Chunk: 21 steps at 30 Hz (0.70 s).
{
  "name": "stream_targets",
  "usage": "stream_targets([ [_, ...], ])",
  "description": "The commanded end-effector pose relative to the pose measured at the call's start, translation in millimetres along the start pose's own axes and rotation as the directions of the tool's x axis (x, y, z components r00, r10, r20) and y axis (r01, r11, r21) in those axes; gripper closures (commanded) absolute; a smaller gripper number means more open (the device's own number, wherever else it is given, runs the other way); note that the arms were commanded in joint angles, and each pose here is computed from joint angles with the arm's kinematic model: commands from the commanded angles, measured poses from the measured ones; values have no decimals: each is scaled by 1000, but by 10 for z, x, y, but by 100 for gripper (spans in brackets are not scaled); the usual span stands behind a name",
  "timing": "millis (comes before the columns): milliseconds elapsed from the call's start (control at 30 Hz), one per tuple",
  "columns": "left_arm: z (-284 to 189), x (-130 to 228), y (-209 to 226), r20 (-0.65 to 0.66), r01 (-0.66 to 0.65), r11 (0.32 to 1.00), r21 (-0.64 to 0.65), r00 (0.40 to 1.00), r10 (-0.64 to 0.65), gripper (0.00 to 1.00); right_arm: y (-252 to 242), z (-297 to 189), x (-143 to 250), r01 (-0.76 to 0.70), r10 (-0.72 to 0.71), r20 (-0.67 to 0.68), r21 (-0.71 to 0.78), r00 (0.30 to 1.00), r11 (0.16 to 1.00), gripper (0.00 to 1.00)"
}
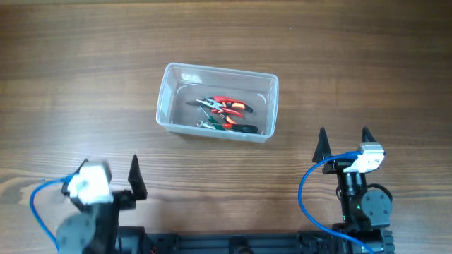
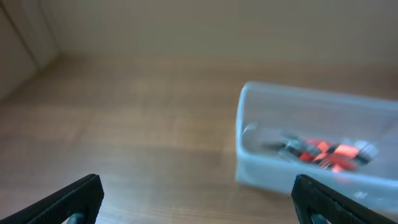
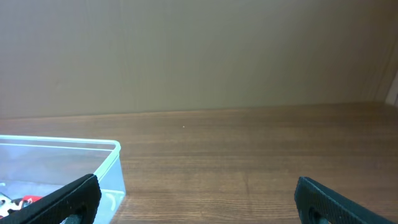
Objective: Pack container
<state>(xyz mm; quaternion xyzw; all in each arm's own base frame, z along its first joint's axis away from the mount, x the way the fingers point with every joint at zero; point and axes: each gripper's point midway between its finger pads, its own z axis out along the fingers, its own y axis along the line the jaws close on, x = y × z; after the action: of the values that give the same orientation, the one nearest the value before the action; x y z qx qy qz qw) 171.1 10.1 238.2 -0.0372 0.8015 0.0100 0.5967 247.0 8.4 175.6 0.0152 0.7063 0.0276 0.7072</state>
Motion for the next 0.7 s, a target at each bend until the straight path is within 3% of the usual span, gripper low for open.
stream_targets([
  [0,-29,-15,-130,54,-3,997,79,999,-1,0,-35,-6,-35,-21,20,16,19,1000,1000,0],
  [300,699,192,-283,238,8,990,142,970,-42,0,-35,-6,-35,-21,20,16,19,1000,1000,0],
  [467,920,585,-327,196,4,986,164,980,-37,0,-35,-6,-35,-20,20,16,19,1000,1000,0],
  [667,916,575,-373,201,27,980,196,977,-67,0,-35,-6,-35,-21,20,16,19,1000,1000,0],
])
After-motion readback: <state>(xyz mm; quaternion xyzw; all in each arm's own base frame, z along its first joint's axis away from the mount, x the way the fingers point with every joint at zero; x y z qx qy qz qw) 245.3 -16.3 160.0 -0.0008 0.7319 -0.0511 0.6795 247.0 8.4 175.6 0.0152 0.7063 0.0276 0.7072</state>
